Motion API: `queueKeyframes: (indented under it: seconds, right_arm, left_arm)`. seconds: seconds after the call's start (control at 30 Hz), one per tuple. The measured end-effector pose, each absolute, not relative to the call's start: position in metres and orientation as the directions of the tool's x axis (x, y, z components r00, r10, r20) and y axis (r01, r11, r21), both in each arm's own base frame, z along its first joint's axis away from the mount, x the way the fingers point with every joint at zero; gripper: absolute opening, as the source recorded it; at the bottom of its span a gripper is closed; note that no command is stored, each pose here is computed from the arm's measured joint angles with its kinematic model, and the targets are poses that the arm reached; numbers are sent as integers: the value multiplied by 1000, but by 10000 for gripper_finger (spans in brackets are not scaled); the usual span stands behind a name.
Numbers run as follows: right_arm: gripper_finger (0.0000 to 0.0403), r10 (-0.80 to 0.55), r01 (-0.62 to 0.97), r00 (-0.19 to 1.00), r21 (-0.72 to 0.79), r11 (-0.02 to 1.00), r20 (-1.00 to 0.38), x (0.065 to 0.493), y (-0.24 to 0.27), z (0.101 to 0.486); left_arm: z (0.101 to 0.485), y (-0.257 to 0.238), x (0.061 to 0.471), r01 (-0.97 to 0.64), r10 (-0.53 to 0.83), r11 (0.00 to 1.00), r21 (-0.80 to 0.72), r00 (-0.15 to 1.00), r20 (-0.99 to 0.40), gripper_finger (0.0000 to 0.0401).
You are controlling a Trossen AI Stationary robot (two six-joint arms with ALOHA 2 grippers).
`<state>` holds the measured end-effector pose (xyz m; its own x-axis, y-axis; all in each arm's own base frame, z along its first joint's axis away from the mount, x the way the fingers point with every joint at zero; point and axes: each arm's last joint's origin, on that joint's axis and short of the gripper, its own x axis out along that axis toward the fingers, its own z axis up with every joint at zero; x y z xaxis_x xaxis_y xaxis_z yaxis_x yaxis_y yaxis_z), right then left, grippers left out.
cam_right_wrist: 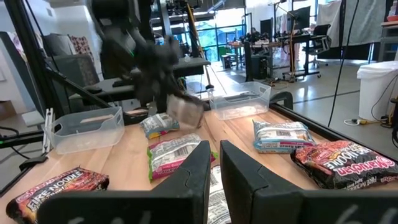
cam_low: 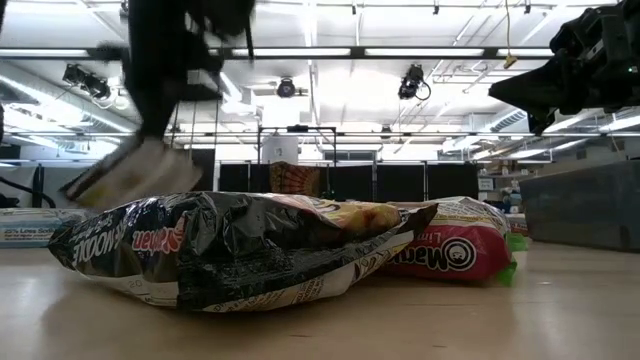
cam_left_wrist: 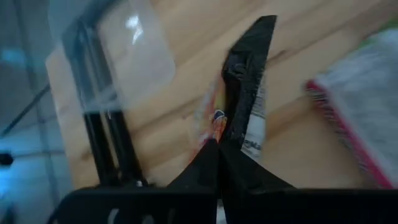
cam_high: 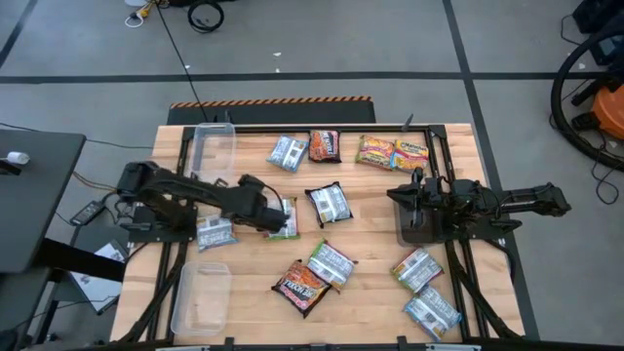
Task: Sort Maruchan noodles
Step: Put the black noodle pack into the top transparent bin
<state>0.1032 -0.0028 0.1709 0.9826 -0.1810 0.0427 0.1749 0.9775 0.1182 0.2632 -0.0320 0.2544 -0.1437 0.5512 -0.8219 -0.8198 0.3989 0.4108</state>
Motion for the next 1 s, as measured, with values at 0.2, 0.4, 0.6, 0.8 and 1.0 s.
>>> queueKeyframes:
  seconds: [0.2,0.4,0.6,0.8,1.0]
  right_arm:
    - [43,-181,175,982,119,977,43,103,-3,171]
    - [43,-181,175,983,119,977,43,103,-3,171]
    - [43,-181,175,983,118,977,42,103,-3,171]
    - [43,-182,177,982,118,977,41,103,-3,171]
    - [43,-231,219,970,129,967,79,103,-5,175]
  left_arm:
    - [325,-29,234,-827,566,507,244,106,-817,4]
    - [363,-10,191,-666,529,699,261,236,-815,3]
    - [378,26,157,-563,392,802,200,244,-887,2]
    - [380,64,146,-427,424,846,321,172,-889,2]
    - [379,97,133,-313,389,892,328,157,-908,2]
